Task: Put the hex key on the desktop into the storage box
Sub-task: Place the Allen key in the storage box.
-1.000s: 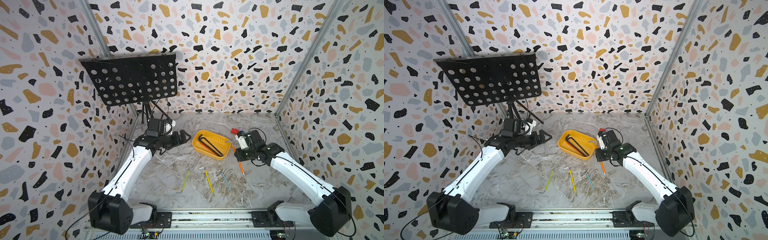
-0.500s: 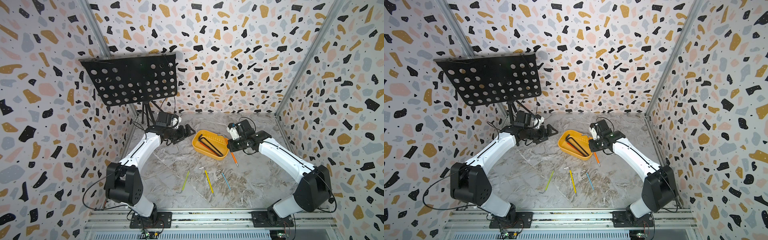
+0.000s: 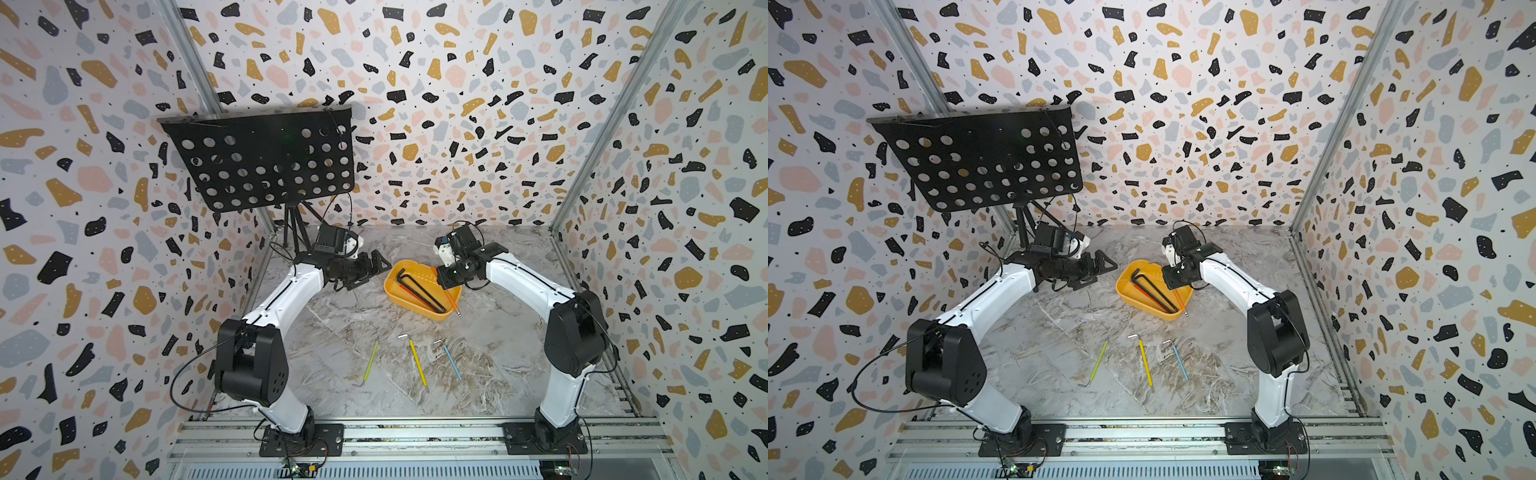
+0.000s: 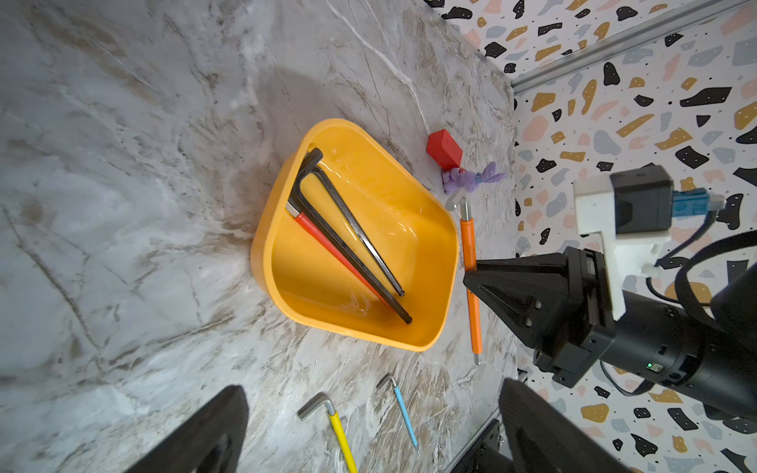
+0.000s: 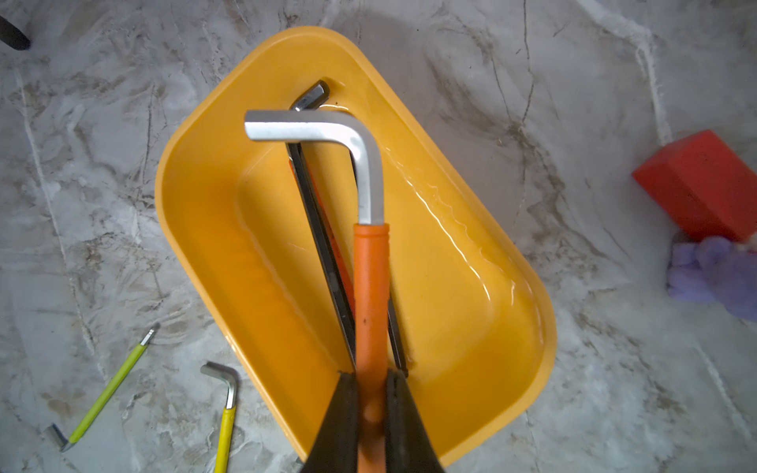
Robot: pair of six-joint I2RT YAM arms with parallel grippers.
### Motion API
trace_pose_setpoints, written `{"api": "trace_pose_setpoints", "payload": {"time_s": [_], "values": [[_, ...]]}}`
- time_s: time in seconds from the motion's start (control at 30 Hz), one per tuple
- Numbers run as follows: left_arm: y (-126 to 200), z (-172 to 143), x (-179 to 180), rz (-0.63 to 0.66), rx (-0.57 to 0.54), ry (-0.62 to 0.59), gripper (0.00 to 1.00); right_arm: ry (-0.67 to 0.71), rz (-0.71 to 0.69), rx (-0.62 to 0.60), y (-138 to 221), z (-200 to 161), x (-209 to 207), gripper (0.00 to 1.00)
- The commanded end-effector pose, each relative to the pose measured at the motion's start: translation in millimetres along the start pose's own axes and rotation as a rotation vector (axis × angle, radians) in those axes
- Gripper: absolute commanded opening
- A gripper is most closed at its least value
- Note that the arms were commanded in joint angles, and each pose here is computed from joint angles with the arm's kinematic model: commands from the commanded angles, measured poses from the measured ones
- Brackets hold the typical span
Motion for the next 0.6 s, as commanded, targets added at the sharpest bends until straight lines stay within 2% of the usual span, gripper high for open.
{"api": "trace_pose_setpoints", "payload": {"time_s": [0.0,0.27,0.57], "values": [[4,1,0,0.006,-0.034,-0.01,1.0,0.054,0.003,-0.038,5,20,1,0.0],[3,3,3,0.016,-0.041,-0.005,1.0,0.073,0.004,-0.041,-19,40,-5,0.0],[2,4,5,0.024,-0.043,0.008,1.0,0.066,0.049,-0.04,-48,42,-1,0.0]]}}
Point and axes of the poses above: each gripper's point midway between its finger pads, its own y axis back along the fingers, its own x axis along the line the jaws close on, z = x × y, the point moved 6 cm from there along y, back along the fingers, and after that the axes turned 12 degrees about y, right-handed, at the moved point
